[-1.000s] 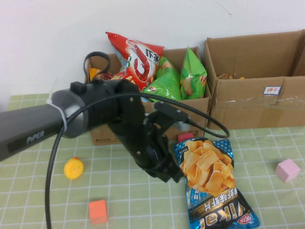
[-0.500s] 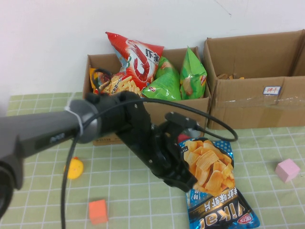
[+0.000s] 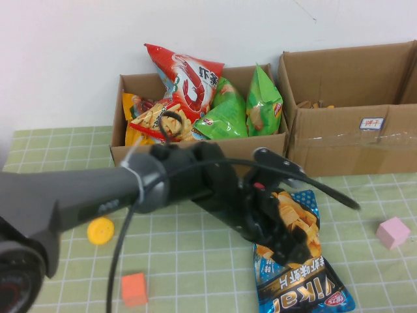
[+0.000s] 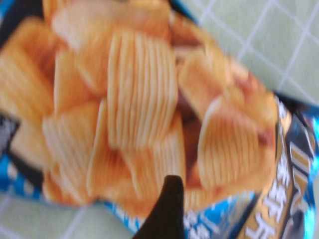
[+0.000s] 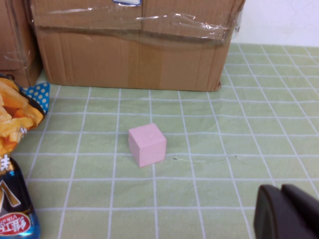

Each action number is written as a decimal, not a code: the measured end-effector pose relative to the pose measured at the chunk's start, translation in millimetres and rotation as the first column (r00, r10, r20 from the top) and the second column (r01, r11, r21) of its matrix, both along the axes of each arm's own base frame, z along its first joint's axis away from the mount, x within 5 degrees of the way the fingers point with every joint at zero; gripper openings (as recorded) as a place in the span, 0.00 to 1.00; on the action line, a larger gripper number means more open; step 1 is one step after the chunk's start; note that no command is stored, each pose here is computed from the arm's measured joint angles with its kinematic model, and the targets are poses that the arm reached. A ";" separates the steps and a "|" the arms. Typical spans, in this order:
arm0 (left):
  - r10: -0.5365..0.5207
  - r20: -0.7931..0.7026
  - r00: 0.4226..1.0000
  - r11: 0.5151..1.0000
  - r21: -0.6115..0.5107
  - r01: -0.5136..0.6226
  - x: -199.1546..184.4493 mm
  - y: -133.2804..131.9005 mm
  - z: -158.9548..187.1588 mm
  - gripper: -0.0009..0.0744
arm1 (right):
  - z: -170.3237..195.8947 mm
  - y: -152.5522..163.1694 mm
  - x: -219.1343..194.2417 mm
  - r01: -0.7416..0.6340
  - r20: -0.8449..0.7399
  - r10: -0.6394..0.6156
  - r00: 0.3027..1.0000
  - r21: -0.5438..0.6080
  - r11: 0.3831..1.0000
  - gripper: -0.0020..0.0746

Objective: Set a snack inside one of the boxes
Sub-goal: Pick up the potato chip

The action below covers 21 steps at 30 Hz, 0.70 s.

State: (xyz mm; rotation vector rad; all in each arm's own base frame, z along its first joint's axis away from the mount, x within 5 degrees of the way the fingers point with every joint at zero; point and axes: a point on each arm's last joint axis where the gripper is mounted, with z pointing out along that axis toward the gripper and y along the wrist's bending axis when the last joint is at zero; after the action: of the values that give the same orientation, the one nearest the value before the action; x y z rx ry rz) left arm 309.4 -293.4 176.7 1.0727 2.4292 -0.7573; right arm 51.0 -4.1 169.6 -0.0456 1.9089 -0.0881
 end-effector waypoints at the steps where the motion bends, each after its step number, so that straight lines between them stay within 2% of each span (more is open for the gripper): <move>1: -0.009 0.019 1.000 1.000 0.009 0.009 -1.5 -2.7 -1.0 0.91 | 0.0 0.0 0.0 0.000 0.000 0.000 1.000 0.000 1.000 0.02; 4: -0.065 0.080 0.995 0.997 0.043 0.061 -6.8 -16.1 -1.2 0.93 | 0.0 0.0 0.0 0.000 0.000 0.000 1.000 0.000 1.000 0.02; 7: -0.071 0.100 0.992 0.995 0.075 0.063 -8.7 -27.2 -1.1 0.93 | 0.0 0.0 0.0 0.000 0.000 0.000 1.000 0.000 1.000 0.02; 16: 0.004 0.081 0.997 0.986 0.165 -0.017 -2.0 -56.4 -5.1 0.93 | 0.0 0.0 0.0 0.000 0.000 0.000 1.000 0.000 1.000 0.02; 21: 0.088 0.037 0.995 0.954 0.284 -0.095 7.3 -72.9 -15.5 0.93 | 0.0 0.0 0.0 0.000 0.000 0.000 1.000 0.000 1.000 0.02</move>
State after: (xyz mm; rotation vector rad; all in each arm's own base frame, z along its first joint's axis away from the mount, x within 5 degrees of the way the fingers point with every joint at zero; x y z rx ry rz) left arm 316.7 -366.3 161.2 1.0531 2.6019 -0.3673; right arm 51.0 -4.1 169.6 -0.0456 1.9089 -0.0881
